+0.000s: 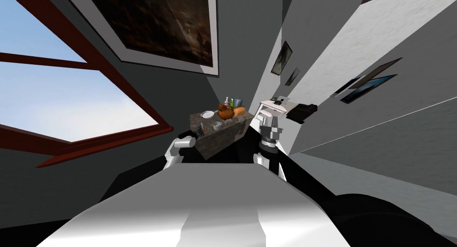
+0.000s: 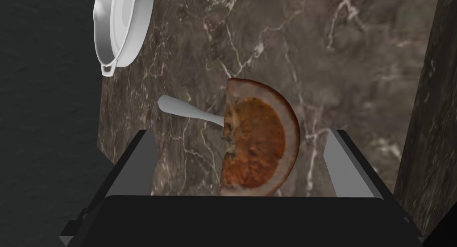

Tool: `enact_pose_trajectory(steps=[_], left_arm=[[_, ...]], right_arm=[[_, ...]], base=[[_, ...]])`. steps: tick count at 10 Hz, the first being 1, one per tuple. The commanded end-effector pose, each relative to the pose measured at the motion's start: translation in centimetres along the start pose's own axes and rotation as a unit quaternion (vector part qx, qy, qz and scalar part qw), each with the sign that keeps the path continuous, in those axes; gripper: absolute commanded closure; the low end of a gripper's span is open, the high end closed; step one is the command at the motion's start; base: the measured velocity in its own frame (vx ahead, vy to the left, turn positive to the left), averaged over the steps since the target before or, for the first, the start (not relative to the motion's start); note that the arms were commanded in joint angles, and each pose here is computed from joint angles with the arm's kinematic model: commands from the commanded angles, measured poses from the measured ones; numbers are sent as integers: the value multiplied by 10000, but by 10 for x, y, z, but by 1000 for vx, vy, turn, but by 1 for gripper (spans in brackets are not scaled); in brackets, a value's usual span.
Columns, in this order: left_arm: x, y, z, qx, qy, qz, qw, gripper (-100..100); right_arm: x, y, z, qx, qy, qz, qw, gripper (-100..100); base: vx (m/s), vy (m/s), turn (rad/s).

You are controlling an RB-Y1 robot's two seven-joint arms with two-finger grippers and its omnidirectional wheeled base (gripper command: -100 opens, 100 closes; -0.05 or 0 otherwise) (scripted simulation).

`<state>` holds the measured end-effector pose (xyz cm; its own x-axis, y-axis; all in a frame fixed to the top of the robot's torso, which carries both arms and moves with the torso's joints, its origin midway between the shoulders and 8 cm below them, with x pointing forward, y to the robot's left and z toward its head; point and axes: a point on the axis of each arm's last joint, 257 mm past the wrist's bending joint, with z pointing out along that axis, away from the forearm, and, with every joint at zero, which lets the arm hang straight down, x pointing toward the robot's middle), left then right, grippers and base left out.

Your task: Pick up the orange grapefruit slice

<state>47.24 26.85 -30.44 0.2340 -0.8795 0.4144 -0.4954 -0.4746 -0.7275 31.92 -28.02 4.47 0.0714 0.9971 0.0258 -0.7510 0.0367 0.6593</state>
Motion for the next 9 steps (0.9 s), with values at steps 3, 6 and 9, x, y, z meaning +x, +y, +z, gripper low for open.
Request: enact_pose_trajectory(steps=[3, 6, 9], left_arm=[[-26, -18, 16, 91, -180, -80, 9998, -100], [-46, -37, 26, 195, -311, -167, 9992, -100], [-65, -57, 35, 314, -432, -277, 9982, -100]], right_arm=[[0, 0, 0, 0, 0, 0, 10000, 0], [0, 0, 0, 0, 0, 0, 10000, 0], [0, 0, 0, 0, 0, 0, 10000, 0]], base=[[-68, -17, -134], [-75, -22, -129], [-56, -21, -130]])
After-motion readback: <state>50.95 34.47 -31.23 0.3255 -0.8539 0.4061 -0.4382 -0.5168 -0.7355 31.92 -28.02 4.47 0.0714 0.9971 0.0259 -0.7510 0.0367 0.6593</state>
